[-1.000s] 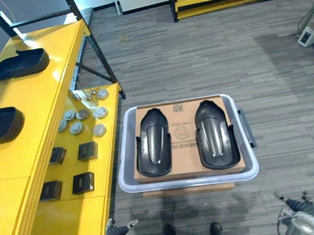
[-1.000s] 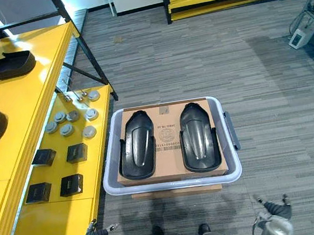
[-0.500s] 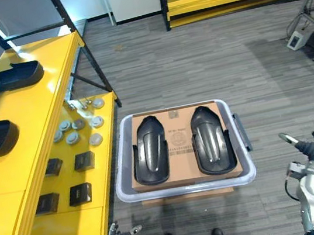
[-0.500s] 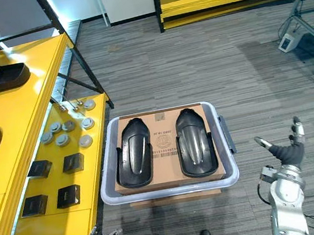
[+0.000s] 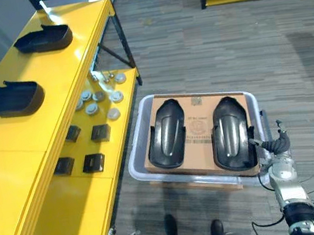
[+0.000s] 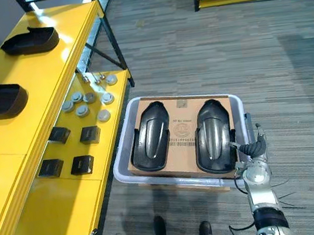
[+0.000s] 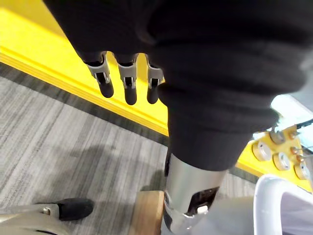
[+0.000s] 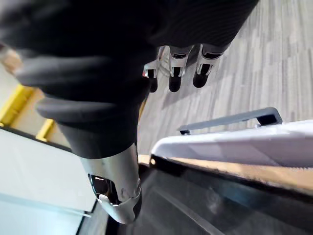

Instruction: Walk over and take plastic housings, then place them on the shelf

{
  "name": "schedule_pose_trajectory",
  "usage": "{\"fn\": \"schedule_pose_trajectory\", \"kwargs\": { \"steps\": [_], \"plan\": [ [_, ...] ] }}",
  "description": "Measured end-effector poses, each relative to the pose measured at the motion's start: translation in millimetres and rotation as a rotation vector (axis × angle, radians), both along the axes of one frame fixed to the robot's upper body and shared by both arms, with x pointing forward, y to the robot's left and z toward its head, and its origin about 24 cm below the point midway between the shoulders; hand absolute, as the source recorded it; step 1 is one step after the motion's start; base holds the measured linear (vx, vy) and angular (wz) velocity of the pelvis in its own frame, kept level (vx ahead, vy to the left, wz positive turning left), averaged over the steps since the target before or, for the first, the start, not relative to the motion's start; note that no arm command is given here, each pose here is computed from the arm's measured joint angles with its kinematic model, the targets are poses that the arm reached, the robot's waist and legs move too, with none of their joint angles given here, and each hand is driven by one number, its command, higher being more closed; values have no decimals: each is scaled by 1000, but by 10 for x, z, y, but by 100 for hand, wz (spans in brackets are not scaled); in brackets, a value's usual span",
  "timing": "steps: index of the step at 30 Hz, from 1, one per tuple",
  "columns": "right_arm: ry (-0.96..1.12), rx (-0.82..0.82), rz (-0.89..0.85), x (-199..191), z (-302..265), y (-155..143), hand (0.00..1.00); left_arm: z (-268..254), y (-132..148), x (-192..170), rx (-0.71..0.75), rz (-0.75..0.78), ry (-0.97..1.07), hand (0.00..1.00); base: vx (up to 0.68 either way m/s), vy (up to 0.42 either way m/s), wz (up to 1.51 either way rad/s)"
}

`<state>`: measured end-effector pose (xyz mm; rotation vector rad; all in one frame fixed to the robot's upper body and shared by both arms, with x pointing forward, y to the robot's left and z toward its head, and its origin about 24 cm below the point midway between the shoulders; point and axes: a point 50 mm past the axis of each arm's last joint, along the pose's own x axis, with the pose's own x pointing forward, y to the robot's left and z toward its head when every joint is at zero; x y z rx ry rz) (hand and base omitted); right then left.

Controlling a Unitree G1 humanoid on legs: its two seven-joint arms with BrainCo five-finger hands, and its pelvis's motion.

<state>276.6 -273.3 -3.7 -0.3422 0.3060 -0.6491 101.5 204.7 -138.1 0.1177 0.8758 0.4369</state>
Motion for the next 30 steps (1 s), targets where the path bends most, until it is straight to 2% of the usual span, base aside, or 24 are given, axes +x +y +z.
{"fn": "schedule_pose_trajectory", "kwargs": {
  "steps": [1,8,16,21,25,30],
  "plan": [
    [25,11,-8,11,-38,0,100,-1,-8,2,-4,3,-1,0,9,-4,20],
    [27,33,-57,202,52,-53,100,38,-38,143,-10,-9,-47,0,-32,3,4],
    [21,39,-95,161,67,-174,100,42,-75,167,-30,-9,-59,0,-7,-3,-1],
    [-38,-36,-99,-137,116,-236,100,111,-74,255,-28,-14,-105,0,9,-5,2],
    [-100,-85,-192,-449,201,-354,100,254,-93,407,-30,-18,-201,0,0,0,0],
    [-201,-166,-220,-595,423,-316,100,544,-97,559,-27,-32,-364,0,13,4,0]
  ]
}}
